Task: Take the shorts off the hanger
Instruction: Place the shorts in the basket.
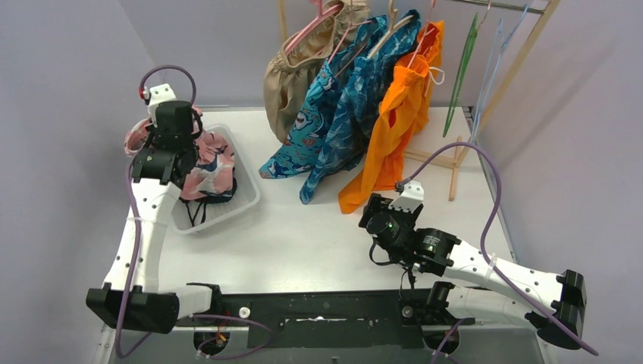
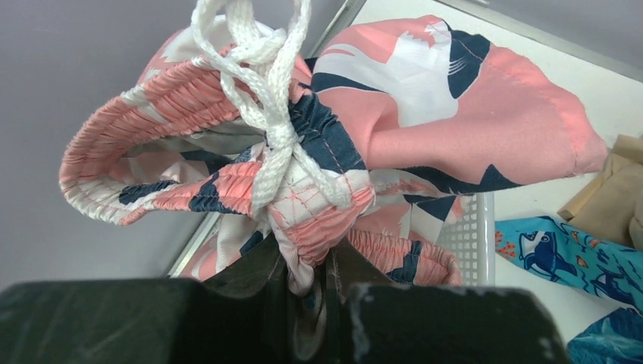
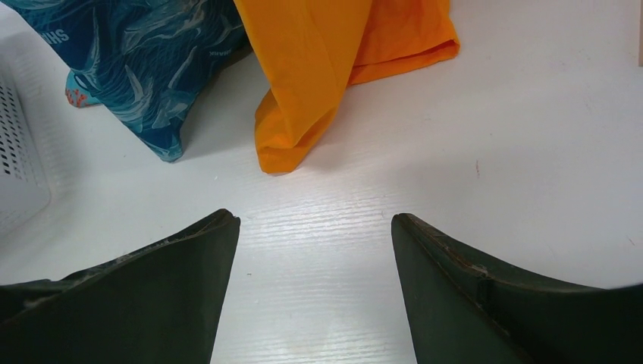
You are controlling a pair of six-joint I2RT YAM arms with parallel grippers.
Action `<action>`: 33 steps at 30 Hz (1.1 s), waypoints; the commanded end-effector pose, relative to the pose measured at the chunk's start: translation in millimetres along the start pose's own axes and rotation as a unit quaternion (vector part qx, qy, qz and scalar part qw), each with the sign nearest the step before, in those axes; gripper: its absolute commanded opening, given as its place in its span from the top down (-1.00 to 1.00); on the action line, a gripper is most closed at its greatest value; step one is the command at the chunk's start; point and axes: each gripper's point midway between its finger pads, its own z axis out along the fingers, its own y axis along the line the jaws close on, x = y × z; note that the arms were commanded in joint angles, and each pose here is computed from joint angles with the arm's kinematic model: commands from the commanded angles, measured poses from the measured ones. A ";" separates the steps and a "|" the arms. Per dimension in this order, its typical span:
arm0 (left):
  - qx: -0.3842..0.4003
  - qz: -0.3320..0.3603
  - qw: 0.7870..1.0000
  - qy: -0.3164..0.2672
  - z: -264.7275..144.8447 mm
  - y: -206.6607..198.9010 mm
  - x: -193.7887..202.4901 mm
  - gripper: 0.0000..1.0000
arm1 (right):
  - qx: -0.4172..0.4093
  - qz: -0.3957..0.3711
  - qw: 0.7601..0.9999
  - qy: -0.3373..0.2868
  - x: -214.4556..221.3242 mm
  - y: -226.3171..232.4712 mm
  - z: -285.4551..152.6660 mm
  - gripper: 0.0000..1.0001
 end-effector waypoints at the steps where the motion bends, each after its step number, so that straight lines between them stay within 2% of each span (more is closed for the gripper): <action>1: 0.018 -0.015 1.000 0.001 37.6 -20.8 -3.2 1.00 | -0.027 0.004 0.999 -0.032 -25.4 18.9 -4.5 -0.50; 4: 0.049 -0.040 0.997 0.042 69.0 -34.2 19.9 1.00 | -0.053 -0.014 0.998 -0.030 -27.3 28.7 -7.0 -0.50; 7: 0.050 -0.070 0.993 0.084 107.4 -29.0 42.7 1.00 | -0.089 -0.036 0.995 -0.026 -28.4 40.9 -11.5 -0.50; 12: 0.118 -0.119 0.971 0.172 155.3 -44.7 93.4 1.00 | -0.127 -0.055 0.990 -0.025 -28.4 51.9 -17.5 -0.51; 15: 0.125 -0.121 0.956 0.237 175.8 -55.7 141.5 1.00 | -0.139 -0.061 0.988 -0.027 -27.8 56.6 -18.3 -0.51; 19: 0.097 -0.121 0.934 0.321 195.4 -58.3 202.3 1.00 | -0.146 -0.075 0.986 -0.022 -26.9 63.1 -18.4 -0.51; 23: 0.114 -0.115 0.920 0.357 198.9 -66.7 235.4 1.00 | -0.148 -0.092 0.985 -0.010 -20.7 67.3 -16.8 -0.52; 26: 0.088 -0.109 0.926 0.349 202.1 -54.4 232.3 1.00 | -0.150 -0.098 0.984 -0.001 -17.6 69.9 -16.9 -0.52; 29: 0.078 -0.117 0.937 0.319 199.9 -45.9 204.6 0.91 | -0.158 -0.098 0.983 0.000 -16.8 72.9 -18.6 -0.53; 30: 0.080 -0.120 0.941 0.305 198.0 -45.1 191.9 0.85 | -0.160 -0.099 0.982 -0.001 -16.3 73.3 -18.9 -0.53; 33: 0.069 -0.122 0.956 0.257 192.2 -36.0 159.3 0.44 | -0.178 -0.098 0.979 -0.005 -18.1 79.5 -22.6 -0.56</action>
